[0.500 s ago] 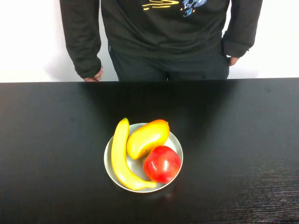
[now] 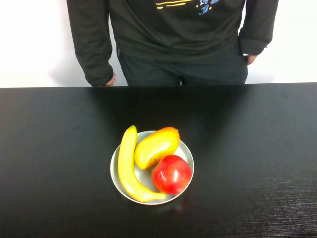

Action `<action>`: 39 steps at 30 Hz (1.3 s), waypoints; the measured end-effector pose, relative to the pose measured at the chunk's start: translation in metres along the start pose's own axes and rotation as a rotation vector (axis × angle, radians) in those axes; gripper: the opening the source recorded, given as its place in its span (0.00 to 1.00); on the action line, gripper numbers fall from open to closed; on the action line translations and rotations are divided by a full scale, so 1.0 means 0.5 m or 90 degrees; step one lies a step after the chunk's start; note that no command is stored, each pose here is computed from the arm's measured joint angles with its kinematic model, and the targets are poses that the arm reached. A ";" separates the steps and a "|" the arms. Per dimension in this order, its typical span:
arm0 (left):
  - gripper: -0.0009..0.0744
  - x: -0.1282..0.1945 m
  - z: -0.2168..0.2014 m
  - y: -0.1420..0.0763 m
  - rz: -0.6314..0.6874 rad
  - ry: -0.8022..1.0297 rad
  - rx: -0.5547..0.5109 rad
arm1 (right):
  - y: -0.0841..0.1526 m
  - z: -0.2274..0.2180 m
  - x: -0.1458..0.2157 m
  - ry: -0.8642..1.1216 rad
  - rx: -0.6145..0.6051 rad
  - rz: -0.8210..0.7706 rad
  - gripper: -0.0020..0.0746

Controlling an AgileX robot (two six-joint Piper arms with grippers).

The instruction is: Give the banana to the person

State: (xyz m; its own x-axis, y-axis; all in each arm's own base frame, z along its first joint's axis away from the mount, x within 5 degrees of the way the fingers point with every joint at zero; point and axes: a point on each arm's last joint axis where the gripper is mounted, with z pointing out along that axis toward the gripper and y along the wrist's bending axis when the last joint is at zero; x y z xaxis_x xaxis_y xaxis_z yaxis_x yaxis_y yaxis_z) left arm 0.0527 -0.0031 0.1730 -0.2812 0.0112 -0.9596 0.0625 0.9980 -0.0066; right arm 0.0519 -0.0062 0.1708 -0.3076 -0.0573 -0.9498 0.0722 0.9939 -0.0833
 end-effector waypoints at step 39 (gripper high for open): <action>0.01 -0.053 -0.008 -0.007 -0.366 -0.175 0.078 | 0.000 0.000 0.000 0.000 0.000 0.000 0.01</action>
State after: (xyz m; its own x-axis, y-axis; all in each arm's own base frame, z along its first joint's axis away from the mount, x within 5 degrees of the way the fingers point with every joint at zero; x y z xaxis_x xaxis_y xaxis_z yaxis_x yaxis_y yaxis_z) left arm 0.0561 -0.0067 0.1993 -0.0479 -0.5557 -0.8300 0.0889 0.8253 -0.5577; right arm 0.0519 -0.0062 0.1708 -0.3076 -0.0573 -0.9498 0.0722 0.9939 -0.0833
